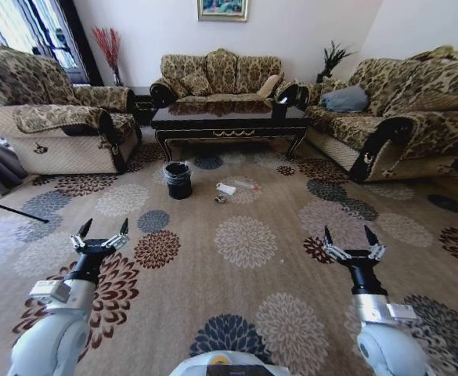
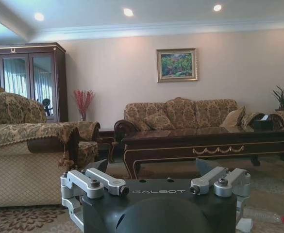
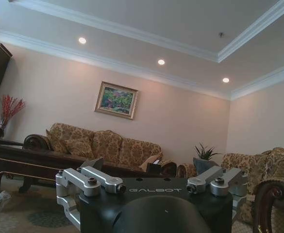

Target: Move to the front of the table and pick up the trash from the floor, then place it into the trash bin.

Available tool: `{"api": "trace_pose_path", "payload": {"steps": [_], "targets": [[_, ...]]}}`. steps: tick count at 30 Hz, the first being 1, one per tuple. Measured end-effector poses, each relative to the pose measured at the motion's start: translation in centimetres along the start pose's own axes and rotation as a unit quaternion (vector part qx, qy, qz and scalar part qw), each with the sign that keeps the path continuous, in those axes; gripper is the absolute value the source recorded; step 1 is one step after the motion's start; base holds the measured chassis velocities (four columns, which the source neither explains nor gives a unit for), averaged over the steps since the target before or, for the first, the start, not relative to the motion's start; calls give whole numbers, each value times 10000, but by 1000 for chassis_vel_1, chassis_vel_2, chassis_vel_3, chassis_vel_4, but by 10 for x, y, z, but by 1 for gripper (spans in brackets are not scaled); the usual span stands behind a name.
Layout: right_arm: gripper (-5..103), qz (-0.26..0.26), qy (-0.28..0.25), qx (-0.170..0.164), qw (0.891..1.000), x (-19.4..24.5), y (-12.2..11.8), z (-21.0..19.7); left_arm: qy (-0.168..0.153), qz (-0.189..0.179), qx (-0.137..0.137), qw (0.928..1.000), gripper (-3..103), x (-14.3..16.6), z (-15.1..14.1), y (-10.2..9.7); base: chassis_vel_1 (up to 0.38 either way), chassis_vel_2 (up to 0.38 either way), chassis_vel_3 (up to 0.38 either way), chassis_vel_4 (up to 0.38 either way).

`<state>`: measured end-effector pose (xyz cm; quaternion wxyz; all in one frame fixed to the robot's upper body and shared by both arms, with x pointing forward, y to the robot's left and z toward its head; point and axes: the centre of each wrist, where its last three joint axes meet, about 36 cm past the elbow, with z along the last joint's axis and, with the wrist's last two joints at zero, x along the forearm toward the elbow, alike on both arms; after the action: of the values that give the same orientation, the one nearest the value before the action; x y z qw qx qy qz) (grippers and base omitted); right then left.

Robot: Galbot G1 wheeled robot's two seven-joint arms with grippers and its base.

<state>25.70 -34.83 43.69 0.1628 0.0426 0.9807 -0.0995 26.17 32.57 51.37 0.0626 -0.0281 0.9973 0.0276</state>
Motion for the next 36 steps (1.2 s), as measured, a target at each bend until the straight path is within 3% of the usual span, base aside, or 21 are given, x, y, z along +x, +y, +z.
{"api": "trace_pose_path", "payload": {"steps": [14, 36], "targets": [[100, -83, -106, 73, 9999, 1, -5, 11, 191, -69, 20, 9998, 100, 10, 14, -10, 0, 0, 0, 0], [100, -140, -94, 153, 9997, -5, -8, 28, 332, -68, -6, 9994, 100, 13, 23, -10, 0, 0, 0, 0]]}}
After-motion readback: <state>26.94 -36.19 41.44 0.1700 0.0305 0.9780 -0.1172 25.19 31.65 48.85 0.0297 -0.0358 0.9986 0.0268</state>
